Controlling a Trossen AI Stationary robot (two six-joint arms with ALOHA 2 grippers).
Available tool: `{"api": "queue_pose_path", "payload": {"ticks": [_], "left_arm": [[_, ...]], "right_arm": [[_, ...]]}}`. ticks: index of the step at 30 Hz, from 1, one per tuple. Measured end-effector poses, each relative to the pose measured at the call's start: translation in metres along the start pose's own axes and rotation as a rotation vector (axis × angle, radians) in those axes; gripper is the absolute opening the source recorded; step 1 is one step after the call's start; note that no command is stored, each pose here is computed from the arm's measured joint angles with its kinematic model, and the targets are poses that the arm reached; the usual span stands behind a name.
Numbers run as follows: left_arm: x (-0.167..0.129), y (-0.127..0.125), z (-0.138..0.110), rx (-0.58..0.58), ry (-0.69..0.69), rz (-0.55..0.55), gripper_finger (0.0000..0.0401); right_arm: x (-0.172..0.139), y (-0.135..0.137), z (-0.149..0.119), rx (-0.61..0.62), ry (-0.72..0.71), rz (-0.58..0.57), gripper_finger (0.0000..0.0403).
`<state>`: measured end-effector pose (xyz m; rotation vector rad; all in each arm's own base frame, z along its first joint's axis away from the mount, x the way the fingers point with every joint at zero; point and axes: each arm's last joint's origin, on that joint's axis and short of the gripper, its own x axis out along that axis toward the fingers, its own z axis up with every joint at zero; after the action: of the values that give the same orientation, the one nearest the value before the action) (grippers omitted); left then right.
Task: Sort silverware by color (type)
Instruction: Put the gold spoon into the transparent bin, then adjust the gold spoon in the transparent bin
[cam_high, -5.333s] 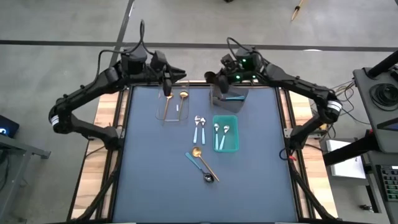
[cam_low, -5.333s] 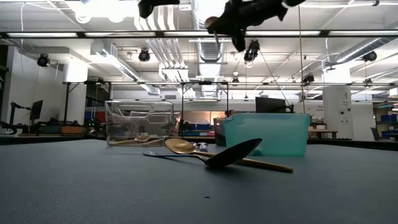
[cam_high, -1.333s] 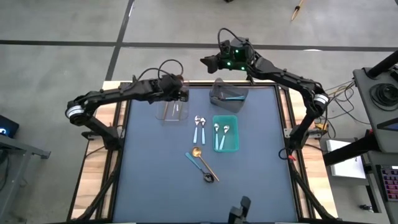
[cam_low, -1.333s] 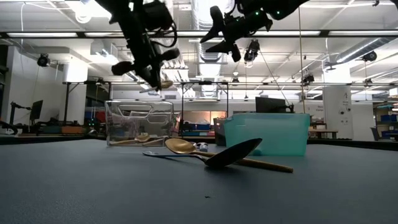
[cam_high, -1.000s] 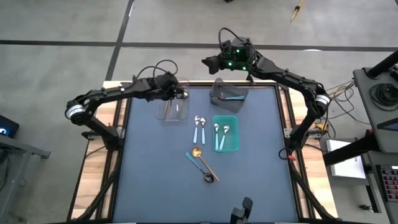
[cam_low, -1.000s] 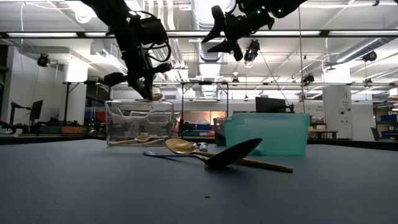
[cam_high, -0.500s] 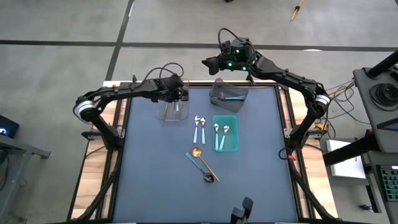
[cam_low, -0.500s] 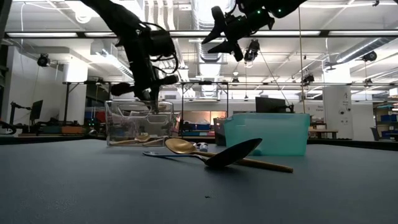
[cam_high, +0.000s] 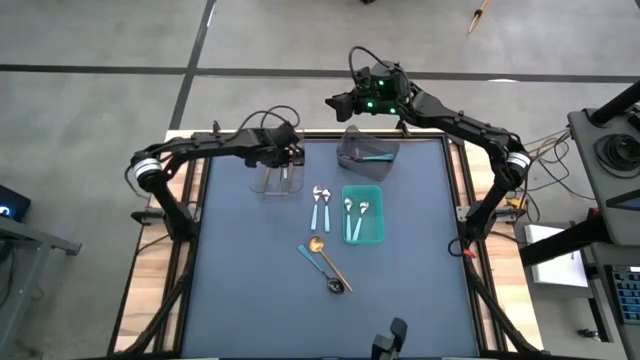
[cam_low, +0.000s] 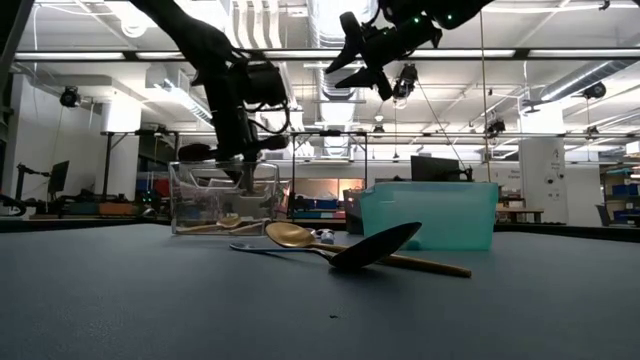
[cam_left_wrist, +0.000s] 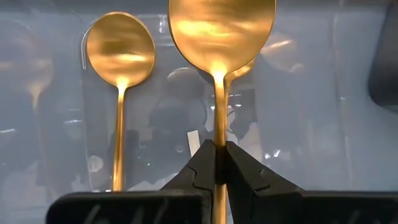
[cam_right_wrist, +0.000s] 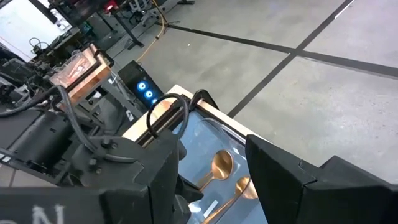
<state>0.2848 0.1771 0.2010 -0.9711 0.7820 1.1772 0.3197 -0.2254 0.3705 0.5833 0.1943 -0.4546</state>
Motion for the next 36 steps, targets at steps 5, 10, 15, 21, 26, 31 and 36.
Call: {"api": "queue_pose_path", "payload": {"ticks": [5, 10, 15, 21, 26, 31, 36], "left_arm": [[0.007, 0.001, -0.002, -0.003, 0.020, 0.024, 0.0006], [0.015, 0.001, -0.005, -0.005, 0.040, 0.045, 0.0008], [0.020, 0.001, -0.007, -0.002, 0.052, 0.059, 0.0008], [0.022, 0.001, -0.007, -0.008, 0.056, 0.065, 0.0009], [0.022, 0.001, -0.007, -0.007, 0.051, 0.068, 0.0014], [0.022, 0.001, -0.007, -0.008, 0.049, 0.069, 0.0030], [0.022, 0.001, -0.007, -0.008, 0.049, 0.069, 0.0045]], "right_arm": [[0.000, 0.000, 0.000, 0.000, 0.000, 0.000, 0.0176], [0.000, 0.000, 0.000, 0.000, 0.000, 0.000, 0.0176], [0.000, 0.000, 0.000, 0.001, 0.000, 0.000, 0.0176], [0.000, 0.000, 0.000, 0.001, 0.000, 0.000, 0.0176], [0.000, 0.000, 0.000, 0.001, 0.000, 0.000, 0.0176], [0.000, 0.000, 0.000, 0.001, -0.001, 0.000, 0.0176], [0.000, 0.000, 0.000, 0.001, -0.001, 0.000, 0.0176]]}}
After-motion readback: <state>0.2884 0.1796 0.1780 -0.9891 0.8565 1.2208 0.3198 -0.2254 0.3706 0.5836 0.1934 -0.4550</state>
